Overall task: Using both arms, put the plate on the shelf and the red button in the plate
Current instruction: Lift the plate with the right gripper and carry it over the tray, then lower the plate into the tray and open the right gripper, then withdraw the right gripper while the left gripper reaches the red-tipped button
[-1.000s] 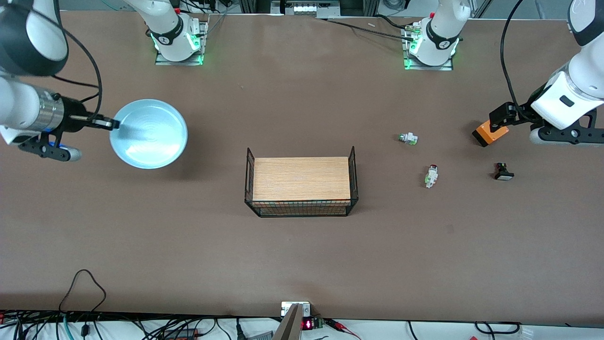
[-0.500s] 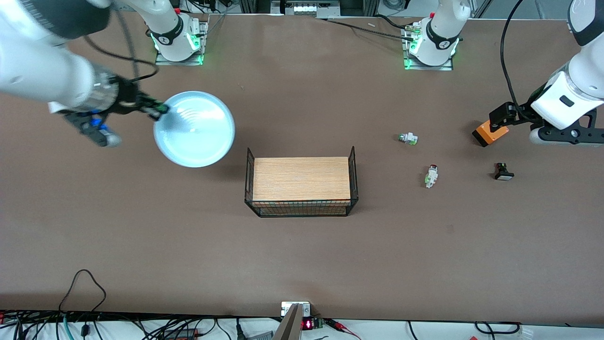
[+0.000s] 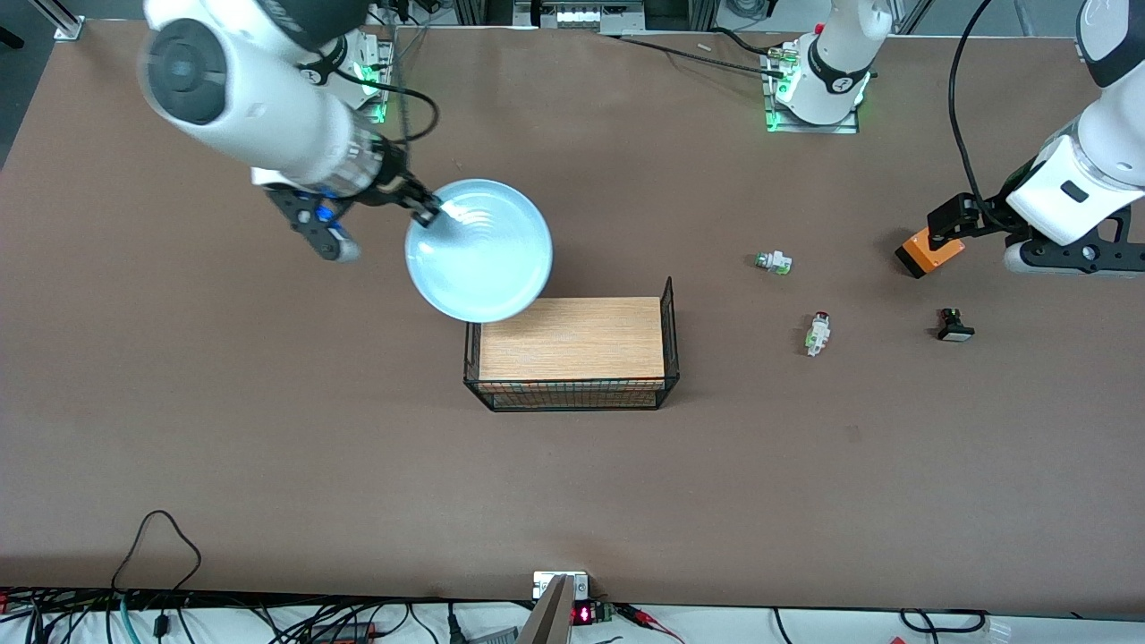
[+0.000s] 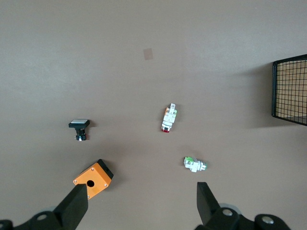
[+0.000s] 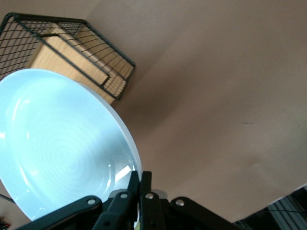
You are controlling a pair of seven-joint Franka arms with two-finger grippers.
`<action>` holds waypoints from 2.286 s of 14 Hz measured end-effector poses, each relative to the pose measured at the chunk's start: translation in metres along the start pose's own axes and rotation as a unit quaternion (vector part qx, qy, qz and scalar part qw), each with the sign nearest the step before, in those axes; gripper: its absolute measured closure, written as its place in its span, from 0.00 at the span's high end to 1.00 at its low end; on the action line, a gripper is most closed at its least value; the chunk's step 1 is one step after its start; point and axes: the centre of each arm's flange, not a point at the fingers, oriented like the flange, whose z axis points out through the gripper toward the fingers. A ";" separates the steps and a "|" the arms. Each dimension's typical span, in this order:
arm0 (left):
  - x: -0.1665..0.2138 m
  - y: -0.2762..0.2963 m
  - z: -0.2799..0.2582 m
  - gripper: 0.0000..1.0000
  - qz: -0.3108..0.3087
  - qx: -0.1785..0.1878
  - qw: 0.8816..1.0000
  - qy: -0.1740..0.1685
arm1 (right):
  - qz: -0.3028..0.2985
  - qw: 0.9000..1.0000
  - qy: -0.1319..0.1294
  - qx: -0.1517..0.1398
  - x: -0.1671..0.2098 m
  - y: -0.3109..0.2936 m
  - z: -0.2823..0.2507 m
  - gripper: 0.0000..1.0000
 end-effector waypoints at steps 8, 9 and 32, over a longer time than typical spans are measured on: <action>0.000 0.000 0.000 1.00 0.000 0.000 1.000 0.000 | 0.037 0.999 0.016 0.026 -0.025 -0.053 0.083 0.03; 0.000 0.000 0.000 1.00 0.000 0.000 1.000 0.000 | 0.039 0.999 0.017 0.024 -0.022 -0.055 0.089 0.03; 0.000 0.000 0.000 1.00 0.000 0.000 1.000 0.000 | 0.047 0.996 0.039 0.058 0.006 -0.078 0.119 0.85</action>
